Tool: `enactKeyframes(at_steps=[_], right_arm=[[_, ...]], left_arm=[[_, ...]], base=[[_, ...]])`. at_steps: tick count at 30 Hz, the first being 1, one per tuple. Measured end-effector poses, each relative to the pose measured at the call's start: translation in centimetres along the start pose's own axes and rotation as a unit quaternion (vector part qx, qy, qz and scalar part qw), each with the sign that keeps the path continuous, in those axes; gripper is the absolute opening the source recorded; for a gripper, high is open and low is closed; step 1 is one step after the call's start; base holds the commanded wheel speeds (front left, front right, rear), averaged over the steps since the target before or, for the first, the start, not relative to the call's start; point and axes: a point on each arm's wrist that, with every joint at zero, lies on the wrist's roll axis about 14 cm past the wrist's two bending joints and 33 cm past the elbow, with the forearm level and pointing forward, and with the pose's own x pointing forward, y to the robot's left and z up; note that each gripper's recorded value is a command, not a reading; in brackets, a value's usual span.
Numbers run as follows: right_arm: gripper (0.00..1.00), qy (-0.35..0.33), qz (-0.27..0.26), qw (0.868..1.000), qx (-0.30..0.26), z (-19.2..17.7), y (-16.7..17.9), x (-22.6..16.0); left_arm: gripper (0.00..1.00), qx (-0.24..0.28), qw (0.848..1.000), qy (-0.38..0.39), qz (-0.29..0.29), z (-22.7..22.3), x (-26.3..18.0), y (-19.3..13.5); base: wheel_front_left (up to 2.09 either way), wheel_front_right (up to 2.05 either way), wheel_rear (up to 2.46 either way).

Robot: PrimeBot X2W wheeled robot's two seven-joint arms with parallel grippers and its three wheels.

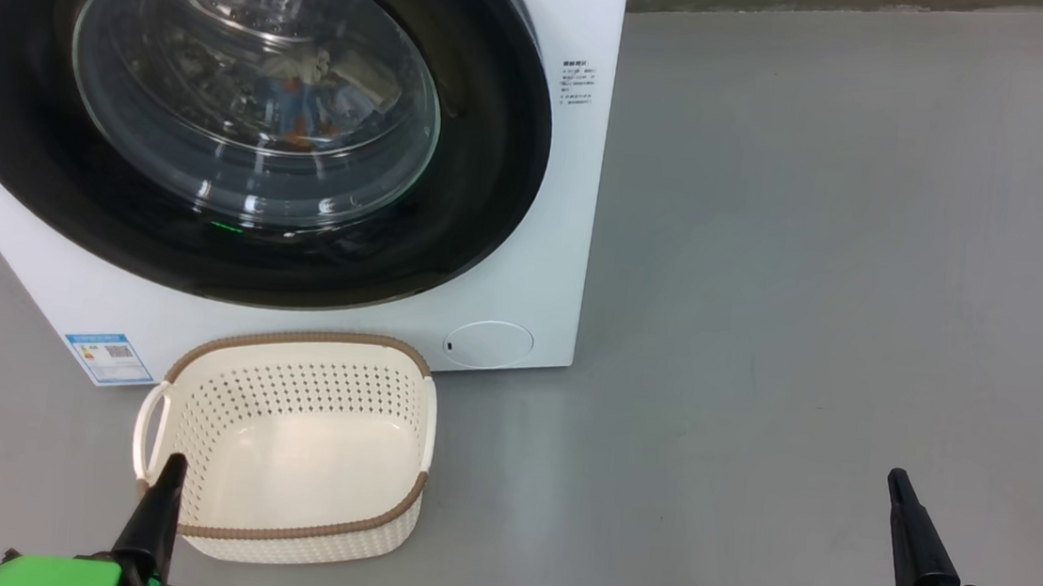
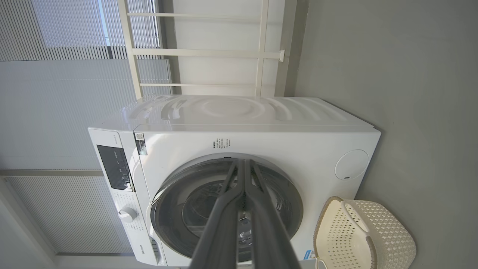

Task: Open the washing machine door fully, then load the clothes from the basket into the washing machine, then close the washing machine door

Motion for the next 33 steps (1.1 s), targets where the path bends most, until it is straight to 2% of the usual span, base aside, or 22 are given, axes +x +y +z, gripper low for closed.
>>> enactKeyframes(at_steps=[33], right_arm=[[0.00,0.000,0.000,1.000,0.000,0.00,0.00,0.00]], left_arm=[[0.00,0.001,1.000,0.000,0.000,0.04,0.00,0.00]], base=[[0.00,0.00,0.00]])
